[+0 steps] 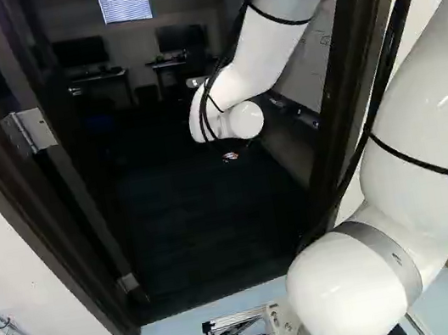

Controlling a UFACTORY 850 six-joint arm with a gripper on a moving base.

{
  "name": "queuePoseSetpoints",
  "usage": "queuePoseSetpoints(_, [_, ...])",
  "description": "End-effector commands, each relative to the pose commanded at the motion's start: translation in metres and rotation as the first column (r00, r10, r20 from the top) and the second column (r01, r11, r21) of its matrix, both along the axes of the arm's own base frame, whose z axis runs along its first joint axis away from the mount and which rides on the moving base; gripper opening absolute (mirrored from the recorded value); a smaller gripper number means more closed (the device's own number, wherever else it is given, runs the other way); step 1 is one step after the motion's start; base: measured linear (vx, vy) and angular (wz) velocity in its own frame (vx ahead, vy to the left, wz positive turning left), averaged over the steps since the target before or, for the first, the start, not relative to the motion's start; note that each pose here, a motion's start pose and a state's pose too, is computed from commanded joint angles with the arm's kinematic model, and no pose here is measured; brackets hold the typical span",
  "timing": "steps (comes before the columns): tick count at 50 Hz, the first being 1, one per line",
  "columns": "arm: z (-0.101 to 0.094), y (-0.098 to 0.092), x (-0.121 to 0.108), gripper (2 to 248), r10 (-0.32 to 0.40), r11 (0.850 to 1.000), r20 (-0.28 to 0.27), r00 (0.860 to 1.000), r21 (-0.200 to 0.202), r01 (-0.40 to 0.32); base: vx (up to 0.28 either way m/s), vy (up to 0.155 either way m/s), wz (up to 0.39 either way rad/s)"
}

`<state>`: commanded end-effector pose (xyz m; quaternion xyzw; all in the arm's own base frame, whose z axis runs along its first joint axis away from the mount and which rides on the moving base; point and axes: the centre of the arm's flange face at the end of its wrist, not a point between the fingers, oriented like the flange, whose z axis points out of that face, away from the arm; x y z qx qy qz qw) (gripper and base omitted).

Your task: Open the door and move inside

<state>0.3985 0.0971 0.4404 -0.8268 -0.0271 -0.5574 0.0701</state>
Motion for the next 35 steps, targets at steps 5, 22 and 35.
queuePoseSetpoints(5, [0.0,-0.005,-0.01,247,-0.007,1.0,0.011,1.0,0.002,0.007,0.0,0.0,0.0])
queuePoseSetpoints(22, [0.004,-0.019,-0.036,247,-0.029,1.0,0.087,0.996,0.012,0.028,0.0,0.0,0.0])
queuePoseSetpoints(35, [0.008,-0.027,-0.051,247,-0.044,0.999,0.151,0.988,0.021,0.041,0.0,0.0,0.0])
